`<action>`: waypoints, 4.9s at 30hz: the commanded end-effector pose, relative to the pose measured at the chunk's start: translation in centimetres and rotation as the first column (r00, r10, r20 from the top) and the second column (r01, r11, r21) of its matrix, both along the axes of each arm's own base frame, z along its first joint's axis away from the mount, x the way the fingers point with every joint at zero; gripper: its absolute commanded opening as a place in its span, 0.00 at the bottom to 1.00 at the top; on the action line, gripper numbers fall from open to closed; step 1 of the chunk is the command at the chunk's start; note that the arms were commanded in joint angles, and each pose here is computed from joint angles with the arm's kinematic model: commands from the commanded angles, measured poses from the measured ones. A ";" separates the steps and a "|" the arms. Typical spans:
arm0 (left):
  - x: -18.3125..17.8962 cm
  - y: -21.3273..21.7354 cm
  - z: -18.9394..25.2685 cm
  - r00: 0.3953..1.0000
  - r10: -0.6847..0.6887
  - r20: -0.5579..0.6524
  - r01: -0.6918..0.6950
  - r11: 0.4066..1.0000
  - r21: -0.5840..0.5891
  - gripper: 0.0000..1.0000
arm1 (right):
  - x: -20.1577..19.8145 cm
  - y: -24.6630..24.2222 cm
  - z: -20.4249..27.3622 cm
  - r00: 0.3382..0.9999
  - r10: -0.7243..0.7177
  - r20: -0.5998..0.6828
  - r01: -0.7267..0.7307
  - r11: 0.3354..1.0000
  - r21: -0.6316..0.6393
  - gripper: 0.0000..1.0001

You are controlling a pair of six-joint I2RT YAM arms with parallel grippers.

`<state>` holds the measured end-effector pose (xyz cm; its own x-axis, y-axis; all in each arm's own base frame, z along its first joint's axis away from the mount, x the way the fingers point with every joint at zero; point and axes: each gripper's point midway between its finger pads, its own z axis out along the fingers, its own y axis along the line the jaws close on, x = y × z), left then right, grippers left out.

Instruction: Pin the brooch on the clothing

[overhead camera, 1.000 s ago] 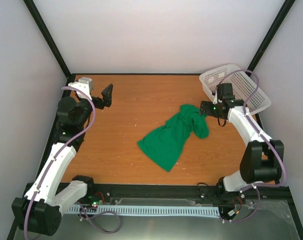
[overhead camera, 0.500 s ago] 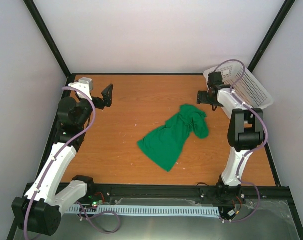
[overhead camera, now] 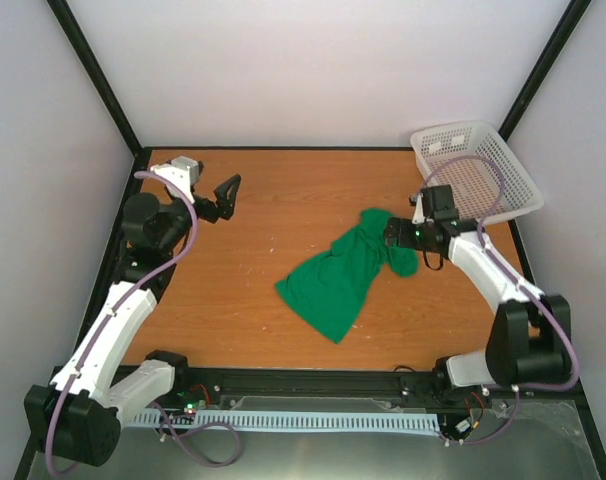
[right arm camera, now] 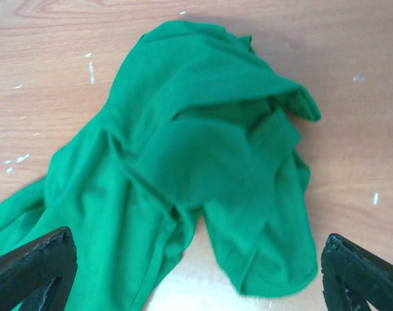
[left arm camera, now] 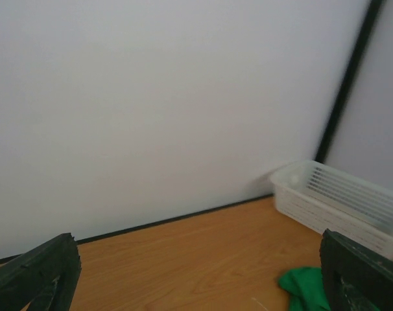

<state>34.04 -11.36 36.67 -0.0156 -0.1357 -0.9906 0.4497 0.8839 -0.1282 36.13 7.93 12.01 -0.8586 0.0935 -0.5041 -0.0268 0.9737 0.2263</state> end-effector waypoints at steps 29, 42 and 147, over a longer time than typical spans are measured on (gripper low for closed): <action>-17.1 -26.1 -31.2 0.621 -0.119 -0.775 0.653 0.626 0.427 0.65 | -8.7 -0.3 3.7 0.986 -0.075 0.148 0.047 0.981 0.189 1.00; -19.1 -24.1 -35.9 0.554 -0.064 -0.830 0.676 0.617 0.403 0.30 | -6.3 -1.9 1.6 0.993 -0.104 0.062 0.101 0.993 0.053 1.00; -12.0 -9.8 0.6 0.926 -0.186 -0.329 0.145 0.979 -0.145 0.01 | -1.7 11.1 -3.2 0.949 0.314 -0.030 -0.298 0.861 -0.412 0.50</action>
